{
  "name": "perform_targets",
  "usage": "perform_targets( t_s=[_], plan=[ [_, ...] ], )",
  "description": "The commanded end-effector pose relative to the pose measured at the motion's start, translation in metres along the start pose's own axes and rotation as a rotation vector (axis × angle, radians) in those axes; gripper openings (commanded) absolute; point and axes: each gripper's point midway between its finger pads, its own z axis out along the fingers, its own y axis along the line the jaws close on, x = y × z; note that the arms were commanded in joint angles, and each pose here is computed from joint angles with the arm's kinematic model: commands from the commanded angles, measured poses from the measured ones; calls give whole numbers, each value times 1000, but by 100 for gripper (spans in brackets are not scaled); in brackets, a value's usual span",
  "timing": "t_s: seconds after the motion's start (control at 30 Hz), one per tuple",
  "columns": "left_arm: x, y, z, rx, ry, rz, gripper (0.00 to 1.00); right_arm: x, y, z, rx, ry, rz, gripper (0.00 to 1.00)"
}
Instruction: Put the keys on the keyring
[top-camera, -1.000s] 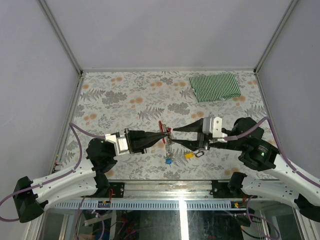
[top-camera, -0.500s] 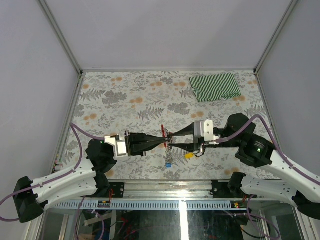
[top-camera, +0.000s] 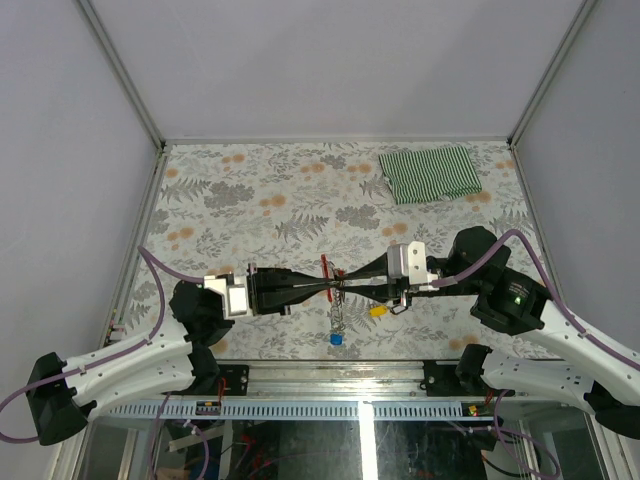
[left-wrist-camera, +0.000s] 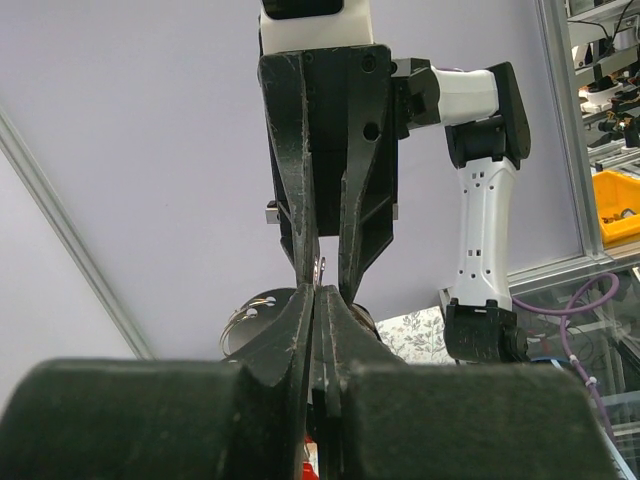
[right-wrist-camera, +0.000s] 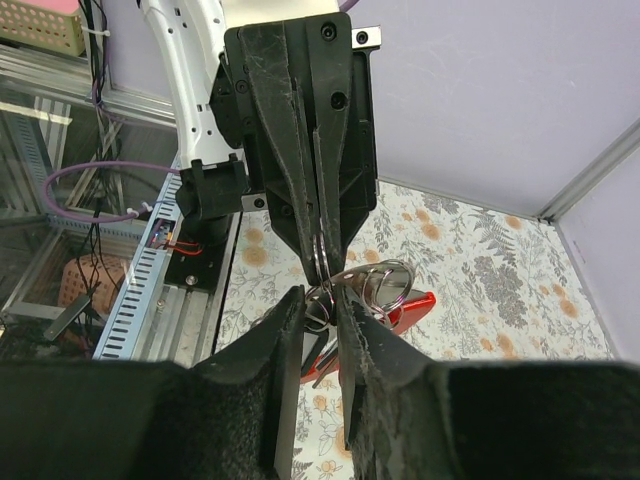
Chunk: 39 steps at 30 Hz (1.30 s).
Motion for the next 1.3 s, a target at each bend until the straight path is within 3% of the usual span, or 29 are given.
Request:
perform_targets(
  t_s=[0.0,0.23,0.5,0.6,0.8,1.07,1.27],
  plan=[
    [-27,1,5,8,-90,50,0,-25,-2,1,-8,-72,-40,27],
    [-26,1,6,16,-85,45,0,-26,0,2,-18,-79,-39,25],
    [-27,3,8,11,-88,47,0,-16,2,3,-34,-42,-14,1],
    [-23,5,8,2,-61,53,5,-17,-2,0,-10,-11,-22,0],
    [2,12,5,10,108,117,20,1,-15,-13,38,163,-69,0],
    [38,14,-3,49,310,147,23,43,-38,-29,80,479,-103,0],
    [58,16,-9,42,395,134,26,68,-48,-42,99,675,-89,0]
  ],
)
